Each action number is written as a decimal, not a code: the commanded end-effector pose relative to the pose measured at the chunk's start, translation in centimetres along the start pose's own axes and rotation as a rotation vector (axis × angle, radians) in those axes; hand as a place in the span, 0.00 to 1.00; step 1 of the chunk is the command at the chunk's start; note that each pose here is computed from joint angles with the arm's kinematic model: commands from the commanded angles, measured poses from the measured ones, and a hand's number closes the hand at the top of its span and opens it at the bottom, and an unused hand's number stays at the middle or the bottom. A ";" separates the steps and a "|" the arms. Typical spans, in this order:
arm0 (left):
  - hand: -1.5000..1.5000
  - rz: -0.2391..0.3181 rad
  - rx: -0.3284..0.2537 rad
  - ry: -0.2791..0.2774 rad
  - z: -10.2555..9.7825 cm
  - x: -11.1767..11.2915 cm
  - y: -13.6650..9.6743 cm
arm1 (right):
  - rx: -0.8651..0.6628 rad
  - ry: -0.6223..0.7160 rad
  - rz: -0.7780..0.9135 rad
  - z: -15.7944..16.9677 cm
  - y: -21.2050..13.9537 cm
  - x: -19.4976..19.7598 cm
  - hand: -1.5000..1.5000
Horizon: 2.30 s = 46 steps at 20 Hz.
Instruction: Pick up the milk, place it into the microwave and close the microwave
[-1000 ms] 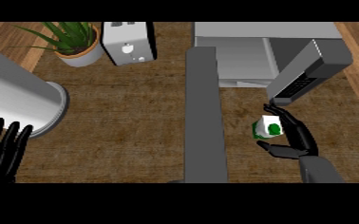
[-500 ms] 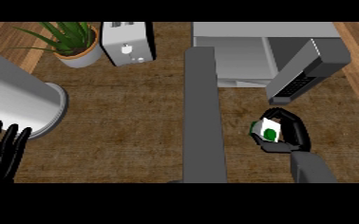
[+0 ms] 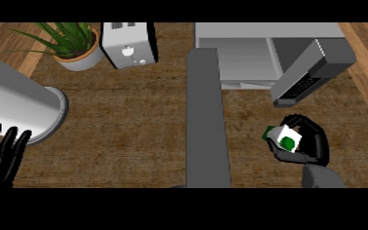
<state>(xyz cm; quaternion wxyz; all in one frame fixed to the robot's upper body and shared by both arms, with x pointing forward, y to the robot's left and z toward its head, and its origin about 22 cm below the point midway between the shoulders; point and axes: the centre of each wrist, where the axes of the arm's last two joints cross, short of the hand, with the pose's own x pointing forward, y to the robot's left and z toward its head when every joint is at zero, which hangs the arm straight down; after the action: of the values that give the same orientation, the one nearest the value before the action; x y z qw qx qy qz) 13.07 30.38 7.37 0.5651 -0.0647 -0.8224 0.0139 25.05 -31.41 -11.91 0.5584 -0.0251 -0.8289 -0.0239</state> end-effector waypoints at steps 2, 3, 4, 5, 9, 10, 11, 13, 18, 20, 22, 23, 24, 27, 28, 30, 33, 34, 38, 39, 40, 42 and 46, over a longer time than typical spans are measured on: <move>0.00 -0.014 0.017 -0.013 1.3 0.4 1.4 | 0.077 -0.052 -0.098 1.1 2.3 2.2 1.00; 0.00 0.001 0.007 0.003 0.2 0.5 -0.1 | 0.046 -0.047 -0.092 0.3 3.4 2.7 1.00; 0.00 0.000 0.011 -0.005 -0.3 0.3 -0.6 | 0.068 -0.040 -0.110 -0.1 2.9 3.9 1.00; 0.00 0.000 0.025 0.002 1.4 0.5 1.2 | 0.078 -0.054 -0.099 0.0 3.3 4.7 1.00; 0.00 0.006 0.031 -0.003 0.0 0.5 1.9 | 0.088 -0.085 -0.005 -0.5 5.2 5.5 1.00; 0.00 0.014 -0.001 0.003 0.6 0.9 1.6 | 0.086 -0.083 -0.018 -1.1 5.0 8.5 1.00; 0.00 0.015 -0.005 0.012 1.1 0.7 1.8 | 0.083 -0.094 -0.012 -3.5 6.5 7.8 1.00; 0.00 0.017 0.000 0.015 1.8 0.2 0.1 | 0.075 -0.111 0.062 -5.9 6.5 9.0 1.00; 0.00 0.008 0.000 0.020 1.5 -0.5 2.6 | 0.063 -0.049 0.141 -9.3 10.5 8.9 1.00; 0.00 -0.007 0.025 0.012 0.1 0.1 1.6 | 0.068 -0.028 0.125 -10.6 11.3 8.8 1.00; 0.00 -0.007 0.019 0.019 0.8 -0.2 2.0 | 0.063 -0.006 0.136 -12.6 11.8 9.6 1.00; 0.00 0.005 0.020 0.013 2.1 -1.0 3.5 | 0.063 -0.003 0.157 -13.0 9.2 7.8 1.00; 0.00 0.014 0.006 0.025 1.5 0.2 2.9 | 0.073 0.008 0.158 -15.5 10.7 8.8 1.00; 0.00 0.002 0.009 0.003 1.6 -0.4 3.0 | 0.072 0.001 0.143 -16.2 11.4 7.0 1.00; 0.00 -0.012 0.005 0.014 -0.2 -0.4 2.0 | 0.074 0.006 0.147 -17.7 11.2 7.8 1.00; 0.00 0.017 0.008 0.029 -0.2 -0.5 3.4 | 0.116 0.006 0.183 -18.0 12.6 7.4 1.00; 0.00 0.016 -0.026 0.017 0.7 0.4 3.8 | 0.095 0.010 0.169 -17.9 12.0 5.2 1.00; 0.00 0.011 -0.006 0.005 -1.2 -0.2 2.8 | 0.092 -0.014 0.165 -20.1 10.9 6.7 1.00; 0.00 0.015 -0.037 0.011 -1.1 -0.1 4.1 | 0.076 -0.015 0.226 -20.8 9.8 6.5 1.00; 0.00 0.017 -0.046 0.012 -1.2 -1.6 2.5 | 0.066 -0.034 0.251 -20.6 9.4 6.2 1.00; 0.00 0.018 -0.066 -0.008 -1.7 -0.8 3.2 | 0.047 -0.036 0.263 -21.7 11.3 7.0 1.00; 0.00 0.029 -0.063 -0.023 -1.8 -1.3 2.4 | 0.055 -0.044 0.302 -21.7 10.5 6.8 1.00; 0.00 0.028 -0.072 -0.013 -1.8 -1.6 2.8 | 0.037 -0.041 0.393 -23.8 9.0 8.7 1.00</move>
<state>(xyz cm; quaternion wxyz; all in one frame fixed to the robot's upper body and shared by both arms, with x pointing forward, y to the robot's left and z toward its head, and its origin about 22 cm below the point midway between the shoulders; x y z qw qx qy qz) 15.59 32.93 6.51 0.5588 -0.0931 -0.8241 -0.0044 43.63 -22.41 3.57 0.5403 -0.1451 -0.8242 0.0883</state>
